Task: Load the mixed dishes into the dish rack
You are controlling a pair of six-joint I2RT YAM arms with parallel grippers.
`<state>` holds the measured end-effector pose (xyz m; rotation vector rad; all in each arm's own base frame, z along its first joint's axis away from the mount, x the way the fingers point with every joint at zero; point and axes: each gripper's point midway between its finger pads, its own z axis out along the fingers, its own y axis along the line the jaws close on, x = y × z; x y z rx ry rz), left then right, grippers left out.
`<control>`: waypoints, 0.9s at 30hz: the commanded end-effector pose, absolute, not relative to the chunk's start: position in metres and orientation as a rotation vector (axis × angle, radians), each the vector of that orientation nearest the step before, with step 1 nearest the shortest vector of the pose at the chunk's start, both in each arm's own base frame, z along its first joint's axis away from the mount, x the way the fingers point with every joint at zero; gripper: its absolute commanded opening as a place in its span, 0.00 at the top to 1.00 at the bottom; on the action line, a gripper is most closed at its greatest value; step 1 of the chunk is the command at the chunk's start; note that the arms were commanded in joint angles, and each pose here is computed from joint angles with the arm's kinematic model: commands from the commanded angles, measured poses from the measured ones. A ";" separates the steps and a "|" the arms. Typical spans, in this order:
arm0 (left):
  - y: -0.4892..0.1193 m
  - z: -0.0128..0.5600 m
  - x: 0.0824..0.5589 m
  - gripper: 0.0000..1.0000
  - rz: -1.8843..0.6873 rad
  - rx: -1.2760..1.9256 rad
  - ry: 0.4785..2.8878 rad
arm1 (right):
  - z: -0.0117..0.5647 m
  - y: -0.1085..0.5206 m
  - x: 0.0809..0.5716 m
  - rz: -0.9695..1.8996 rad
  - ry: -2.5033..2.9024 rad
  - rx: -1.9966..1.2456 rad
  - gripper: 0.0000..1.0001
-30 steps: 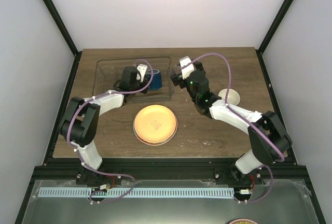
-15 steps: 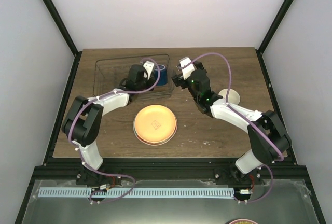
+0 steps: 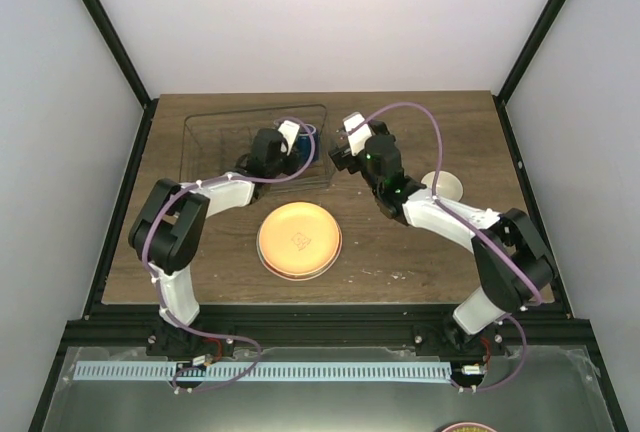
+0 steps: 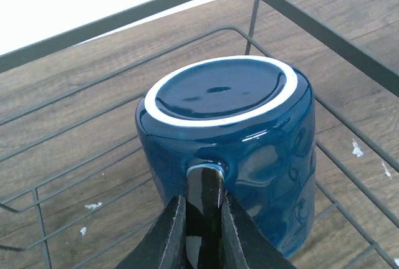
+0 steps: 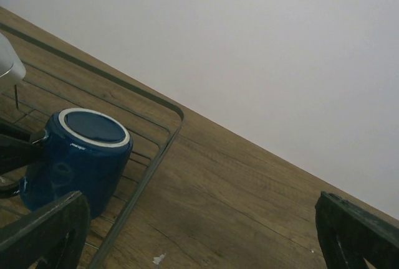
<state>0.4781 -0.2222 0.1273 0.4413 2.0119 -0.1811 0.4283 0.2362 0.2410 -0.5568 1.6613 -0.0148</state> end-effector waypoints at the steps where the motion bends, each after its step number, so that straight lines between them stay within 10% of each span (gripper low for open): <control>1: -0.223 0.174 0.506 1.00 -0.170 0.378 1.832 | 0.252 0.235 0.436 -0.021 1.650 -0.550 0.00; 17: -0.216 0.163 0.521 1.00 -0.201 0.342 1.836 | 0.251 0.248 0.451 -0.004 1.644 -0.596 0.00; 27: -0.211 0.128 0.492 0.59 -0.223 0.383 1.938 | 0.245 0.251 0.450 0.026 1.662 -0.599 0.00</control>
